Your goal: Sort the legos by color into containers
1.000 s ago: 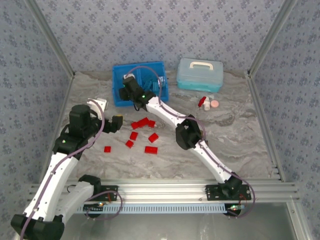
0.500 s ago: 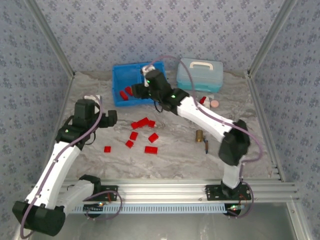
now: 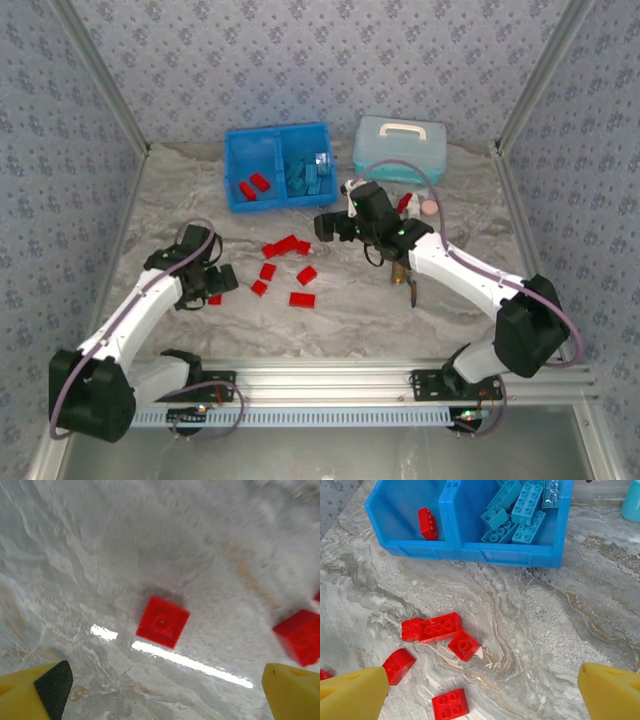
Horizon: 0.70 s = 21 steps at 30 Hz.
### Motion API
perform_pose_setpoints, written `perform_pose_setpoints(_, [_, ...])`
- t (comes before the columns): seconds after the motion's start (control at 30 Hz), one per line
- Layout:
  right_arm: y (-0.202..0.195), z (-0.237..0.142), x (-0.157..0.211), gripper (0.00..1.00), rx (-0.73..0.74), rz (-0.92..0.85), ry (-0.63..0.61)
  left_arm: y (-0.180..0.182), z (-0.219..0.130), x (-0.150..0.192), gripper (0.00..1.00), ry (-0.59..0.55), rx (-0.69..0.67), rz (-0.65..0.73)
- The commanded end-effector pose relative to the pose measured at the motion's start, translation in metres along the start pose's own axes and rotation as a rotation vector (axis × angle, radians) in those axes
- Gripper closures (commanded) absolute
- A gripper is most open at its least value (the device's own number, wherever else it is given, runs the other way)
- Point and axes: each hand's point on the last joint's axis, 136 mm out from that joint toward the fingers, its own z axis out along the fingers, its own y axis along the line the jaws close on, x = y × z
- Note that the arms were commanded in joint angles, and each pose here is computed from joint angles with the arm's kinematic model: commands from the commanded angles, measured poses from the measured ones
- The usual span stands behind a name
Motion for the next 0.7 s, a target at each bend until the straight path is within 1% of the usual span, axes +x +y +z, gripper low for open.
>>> perform_pose_setpoints(0.0, [0.011,-0.013,-0.020,0.00,-0.072,0.036,-0.064,-0.002,0.014,0.001,0.01,0.032,-0.012,-0.038])
perform_pose_setpoints(0.07, [0.012,-0.015,-0.026,0.00,-0.078,0.047,-0.079,-0.002,0.025,0.000,0.01,0.050,-0.035,-0.039])
perform_pose_setpoints(0.1, [0.012,-0.015,-0.027,0.00,-0.077,0.050,-0.083,-0.003,0.030,0.000,0.04,0.053,-0.041,-0.039])
perform_pose_setpoints(0.3, [0.010,-0.018,-0.027,0.00,-0.077,0.077,-0.077,-0.003,0.051,-0.005,0.26,0.055,-0.067,-0.041])
perform_pose_setpoints(0.37, [0.010,-0.018,-0.024,0.00,-0.080,0.087,-0.070,-0.002,0.058,-0.001,0.33,0.081,-0.072,-0.039])
perform_pose_setpoints(0.4, [0.009,-0.018,-0.023,0.00,-0.080,0.091,-0.068,-0.001,0.060,0.002,0.36,0.095,-0.074,-0.040])
perform_pose_setpoints(0.43, [0.009,-0.018,-0.023,0.00,-0.080,0.095,-0.066,-0.006,0.063,-0.002,0.38,0.081,-0.054,-0.042])
perform_pose_setpoints(0.5, [0.008,-0.017,-0.020,0.00,-0.076,0.100,-0.057,-0.006,0.066,0.001,0.41,0.086,-0.048,-0.050])
perform_pose_setpoints(0.67, [0.010,-0.018,-0.022,0.00,-0.086,0.112,-0.063,-0.004,0.070,0.007,0.42,0.098,-0.047,-0.059])
